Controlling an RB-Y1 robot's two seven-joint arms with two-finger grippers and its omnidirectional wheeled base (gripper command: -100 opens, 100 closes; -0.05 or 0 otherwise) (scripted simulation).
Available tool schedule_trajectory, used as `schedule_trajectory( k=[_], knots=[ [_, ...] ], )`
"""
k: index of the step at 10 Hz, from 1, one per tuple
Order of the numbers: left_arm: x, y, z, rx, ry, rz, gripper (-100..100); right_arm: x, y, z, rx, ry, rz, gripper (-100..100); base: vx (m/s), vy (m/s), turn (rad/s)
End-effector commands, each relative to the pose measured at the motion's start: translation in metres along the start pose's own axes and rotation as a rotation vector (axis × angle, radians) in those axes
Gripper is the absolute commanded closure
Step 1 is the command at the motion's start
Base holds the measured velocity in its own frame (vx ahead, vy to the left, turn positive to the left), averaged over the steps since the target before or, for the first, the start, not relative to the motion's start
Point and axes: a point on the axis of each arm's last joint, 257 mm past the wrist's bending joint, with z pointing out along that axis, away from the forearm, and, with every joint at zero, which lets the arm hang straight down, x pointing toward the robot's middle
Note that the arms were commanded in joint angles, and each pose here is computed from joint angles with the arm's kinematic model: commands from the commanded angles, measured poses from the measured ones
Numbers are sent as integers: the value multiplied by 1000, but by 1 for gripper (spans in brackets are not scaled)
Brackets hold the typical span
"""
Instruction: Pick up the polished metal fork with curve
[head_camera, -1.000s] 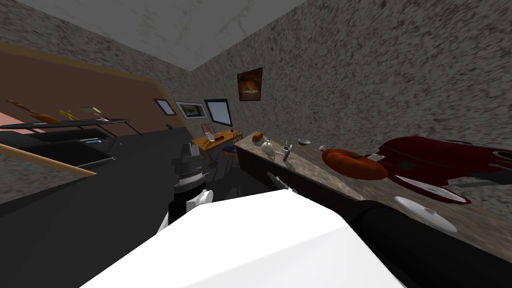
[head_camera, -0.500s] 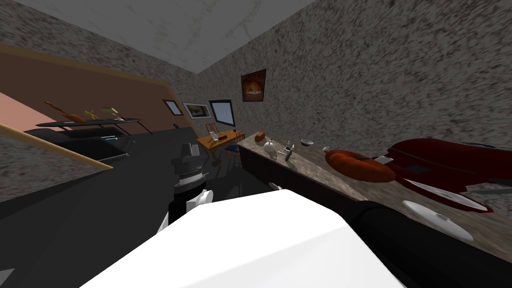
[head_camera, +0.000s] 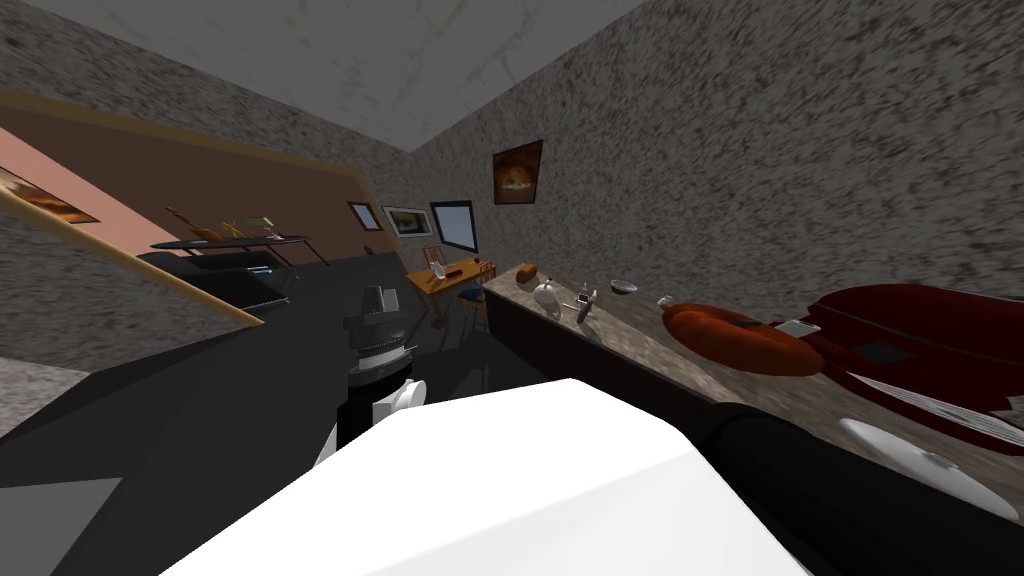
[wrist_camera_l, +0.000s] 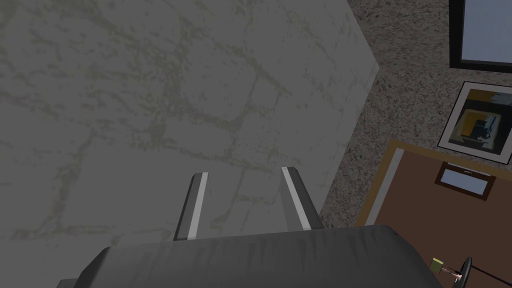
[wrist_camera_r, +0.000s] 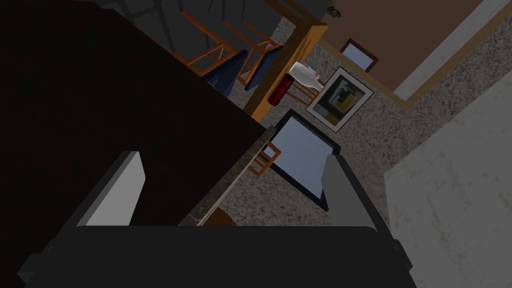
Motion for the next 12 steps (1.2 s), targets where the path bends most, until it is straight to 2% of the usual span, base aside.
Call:
schedule_trajectory(
  k=[1,2,3,4,5,6,7,8,9,11,12],
  knots=[
    [0,0,0,0,0,0,0,17,-22,-22,53,63,-13,-100,-19,31,73],
    [0,0,0,0,0,0,0,17,-23,-23,55,69,-17,-100,-4,10,-10],
    [0,0,0,0,0,0,0,40,-43,-45,105,138,-18,-100,-6,34,168],
    [0,0,0,0,0,0,0,41,-51,-53,124,158,-29,-100,-6,28,60],
    [0,0,0,0,0,0,0,62,-68,-76,171,220,-26,-100,-6,42,132],
    [0,0,0,0,0,0,0,61,-77,-87,193,247,-43,-100,0,36,57],
    [0,0,0,0,0,0,0,80,-92,-113,239,308,-42,-100,6,47,128],
    [0,0,0,0,0,0,0,78,-100,-124,261,333,-57,-100,6,37,67],
    [0,0,0,0,0,0,0,92,-118,-157,316,402,-64,-100,15,36,143],
    [0,0,0,0,0,0,0,88,-123,-166,330,427,-82,-100,9,12,28],
    [0,0,0,0,0,0,0,96,-135,-198,373,498,-98,-100,14,12,125]
  ],
)
